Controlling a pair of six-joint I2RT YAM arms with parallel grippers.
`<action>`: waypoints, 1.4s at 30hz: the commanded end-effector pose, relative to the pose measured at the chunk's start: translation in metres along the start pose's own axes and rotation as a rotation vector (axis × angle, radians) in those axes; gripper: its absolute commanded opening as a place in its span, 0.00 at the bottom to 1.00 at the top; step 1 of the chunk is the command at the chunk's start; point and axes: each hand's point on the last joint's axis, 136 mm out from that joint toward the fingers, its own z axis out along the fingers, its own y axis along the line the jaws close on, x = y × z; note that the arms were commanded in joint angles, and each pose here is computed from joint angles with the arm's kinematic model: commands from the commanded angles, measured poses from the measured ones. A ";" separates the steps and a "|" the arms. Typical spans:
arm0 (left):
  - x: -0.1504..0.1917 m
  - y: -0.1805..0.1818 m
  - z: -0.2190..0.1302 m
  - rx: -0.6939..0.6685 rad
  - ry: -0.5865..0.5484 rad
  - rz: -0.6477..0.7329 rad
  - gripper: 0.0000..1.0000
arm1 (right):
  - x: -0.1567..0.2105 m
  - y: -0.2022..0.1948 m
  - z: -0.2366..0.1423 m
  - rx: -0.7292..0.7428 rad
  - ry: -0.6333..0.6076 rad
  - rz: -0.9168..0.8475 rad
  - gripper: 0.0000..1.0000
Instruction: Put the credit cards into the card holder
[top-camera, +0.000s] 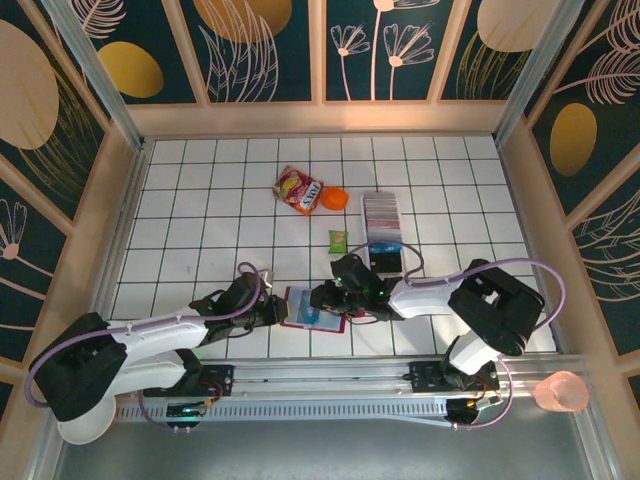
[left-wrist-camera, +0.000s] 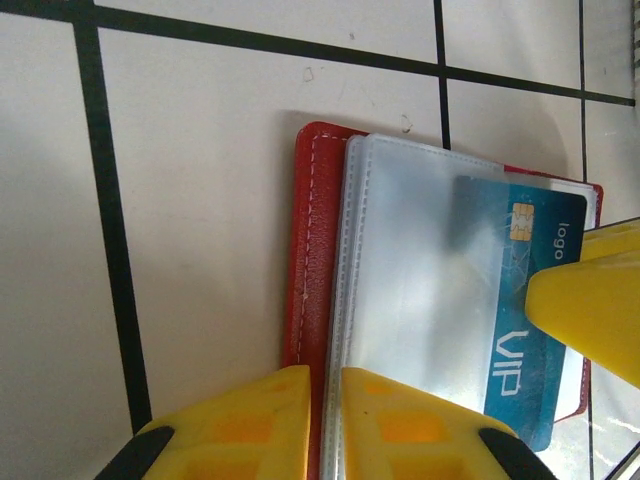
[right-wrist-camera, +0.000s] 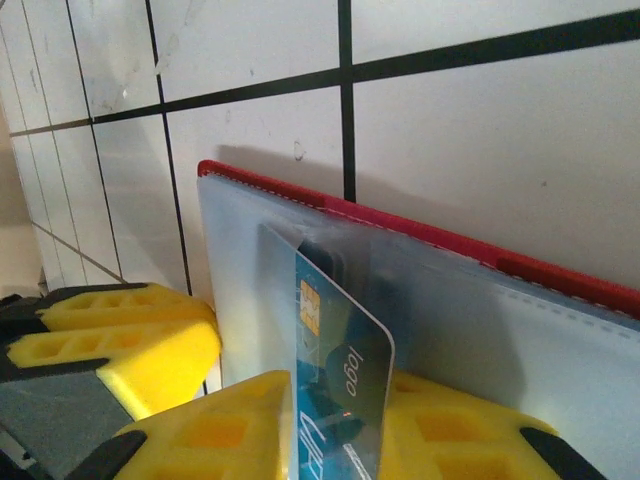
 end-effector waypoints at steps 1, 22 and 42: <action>0.012 0.015 -0.001 -0.045 0.030 -0.015 0.16 | -0.004 -0.003 -0.002 0.073 -0.014 -0.039 0.31; 0.012 0.011 -0.003 -0.019 0.025 -0.022 0.15 | -0.005 0.014 0.013 0.191 -0.006 -0.118 0.33; 0.013 0.012 -0.003 -0.008 0.021 -0.030 0.14 | 0.009 0.016 0.013 0.231 0.007 -0.129 0.32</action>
